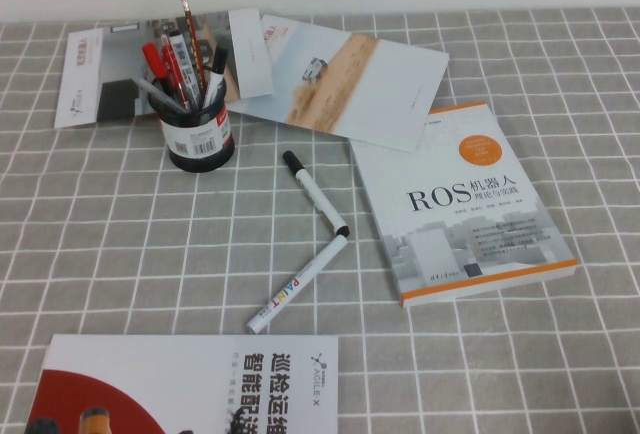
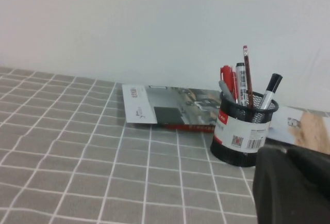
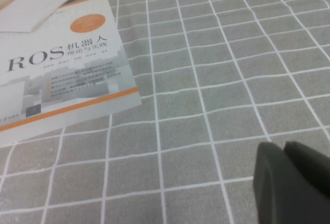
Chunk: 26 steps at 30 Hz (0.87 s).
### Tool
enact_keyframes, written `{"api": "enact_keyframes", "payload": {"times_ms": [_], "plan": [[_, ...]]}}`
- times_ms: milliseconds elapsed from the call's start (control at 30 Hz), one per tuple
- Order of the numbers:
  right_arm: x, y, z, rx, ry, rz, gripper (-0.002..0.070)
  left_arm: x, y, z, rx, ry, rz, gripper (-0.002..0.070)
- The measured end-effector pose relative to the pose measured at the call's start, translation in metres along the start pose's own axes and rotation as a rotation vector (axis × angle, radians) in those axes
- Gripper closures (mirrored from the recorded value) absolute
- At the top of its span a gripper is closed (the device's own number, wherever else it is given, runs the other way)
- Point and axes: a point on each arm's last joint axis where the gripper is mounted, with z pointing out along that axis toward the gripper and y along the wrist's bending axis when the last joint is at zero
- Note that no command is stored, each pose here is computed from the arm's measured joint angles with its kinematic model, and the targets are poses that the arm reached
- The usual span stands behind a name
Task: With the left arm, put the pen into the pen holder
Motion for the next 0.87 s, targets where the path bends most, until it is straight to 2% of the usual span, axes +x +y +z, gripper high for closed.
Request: {"api": "enact_keyframes", "payload": {"times_ms": [200,533,867], "plan": [[0.000,0.000,0.000,0.000,0.000,0.000,0.0691,0.007,0.001,0.000,-0.007,0.057,0.037,0.0675],[0.000,0.000,0.000,0.000,0.000,0.000,0.0691,0.030,0.004,-0.004,-0.032,0.313,0.095,0.0675],[0.000,0.000,0.000,0.000,0.000,0.000,0.0691,0.031,0.004,-0.005,-0.033,0.326,0.096,0.0676]]}}
